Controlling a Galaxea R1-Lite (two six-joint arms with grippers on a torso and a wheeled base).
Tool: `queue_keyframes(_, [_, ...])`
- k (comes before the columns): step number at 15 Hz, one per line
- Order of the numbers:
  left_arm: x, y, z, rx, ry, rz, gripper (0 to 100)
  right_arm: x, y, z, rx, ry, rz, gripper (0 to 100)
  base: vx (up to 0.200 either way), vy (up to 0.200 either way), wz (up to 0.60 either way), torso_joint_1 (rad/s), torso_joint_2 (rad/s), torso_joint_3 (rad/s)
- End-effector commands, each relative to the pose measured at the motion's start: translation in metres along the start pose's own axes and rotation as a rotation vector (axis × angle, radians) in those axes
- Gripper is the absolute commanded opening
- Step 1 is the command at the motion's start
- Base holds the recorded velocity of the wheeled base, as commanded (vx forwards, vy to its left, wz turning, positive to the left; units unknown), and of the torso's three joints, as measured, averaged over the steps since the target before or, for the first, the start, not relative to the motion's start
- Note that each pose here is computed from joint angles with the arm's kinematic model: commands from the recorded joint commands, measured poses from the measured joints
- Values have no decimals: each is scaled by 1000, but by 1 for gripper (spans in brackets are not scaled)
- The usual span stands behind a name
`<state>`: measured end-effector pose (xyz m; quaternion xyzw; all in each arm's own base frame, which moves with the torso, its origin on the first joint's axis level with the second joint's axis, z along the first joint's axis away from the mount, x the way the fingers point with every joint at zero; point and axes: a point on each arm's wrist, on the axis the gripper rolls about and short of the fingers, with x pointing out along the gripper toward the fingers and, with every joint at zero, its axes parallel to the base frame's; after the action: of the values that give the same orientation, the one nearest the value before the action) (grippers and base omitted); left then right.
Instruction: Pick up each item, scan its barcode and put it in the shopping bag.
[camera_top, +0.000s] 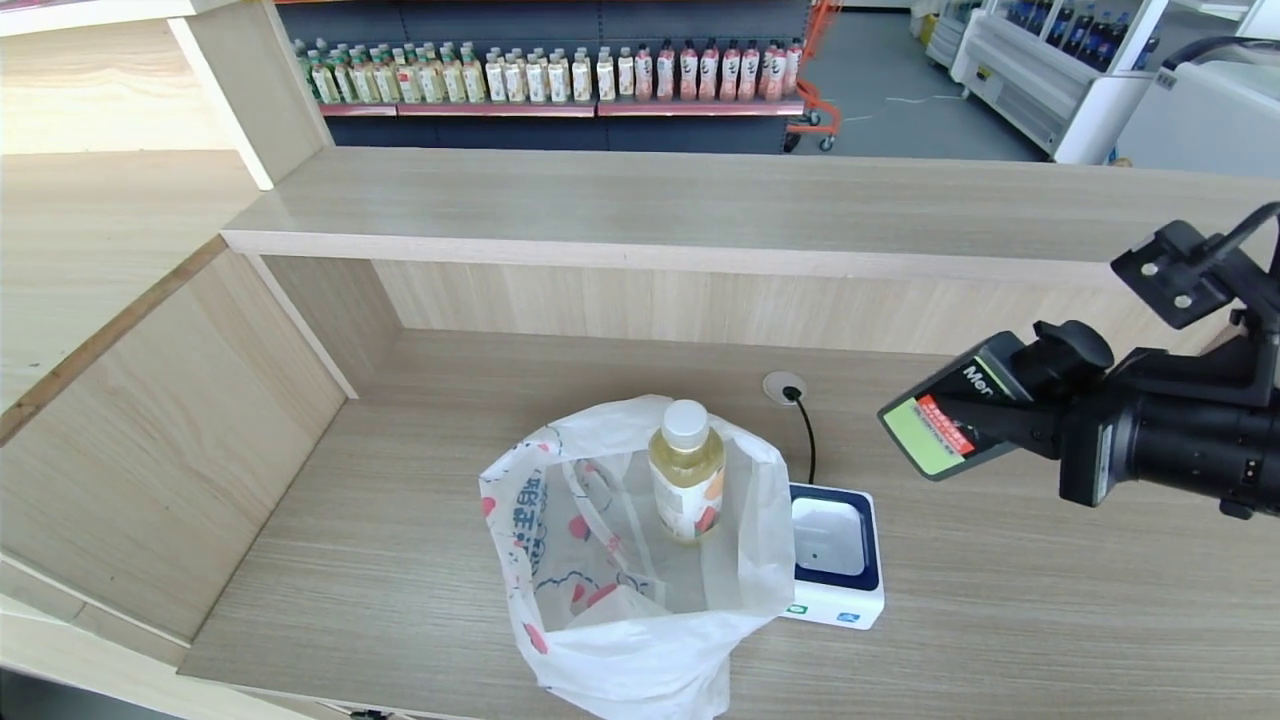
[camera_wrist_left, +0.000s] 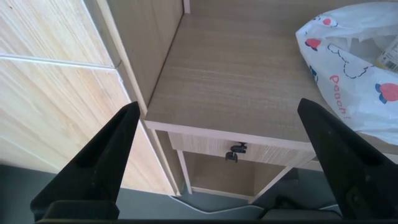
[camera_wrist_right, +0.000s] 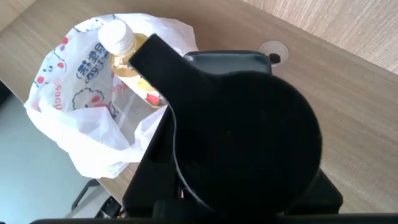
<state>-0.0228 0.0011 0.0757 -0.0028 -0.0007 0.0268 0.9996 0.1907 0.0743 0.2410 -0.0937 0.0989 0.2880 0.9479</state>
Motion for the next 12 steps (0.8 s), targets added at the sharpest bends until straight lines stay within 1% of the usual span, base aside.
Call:
queue_keyframes(1, [0, 0, 0, -1, 0, 0, 100, 7, 4, -3, -18, 18, 32, 0, 0, 0, 0, 0, 0, 0])
queue_keyframes(3, [0, 0, 0, -2, 0, 0, 100, 21, 10, -5, -23, 31, 78, 0, 0, 0, 0, 0, 0, 0])
queue_keyframes(6, [0, 0, 0, -2, 0, 0, 100, 46, 19, -11, -41, -3, 170, 0, 0, 0, 0, 0, 0, 0])
queue_keyframes(9, [0, 0, 0, -2, 0, 0, 100, 50, 37, -20, -107, -12, 247, 0, 0, 0, 0, 0, 0, 0])
queue_keyframes(11, [0, 0, 0, -2, 0, 0, 100, 49, 48, -32, -159, -31, 290, 0, 0, 0, 0, 0, 0, 0])
queue_keyframes(12, [0, 0, 0, -2, 0, 0, 100, 49, 54, -40, -207, -38, 309, 0, 0, 0, 0, 0, 0, 0])
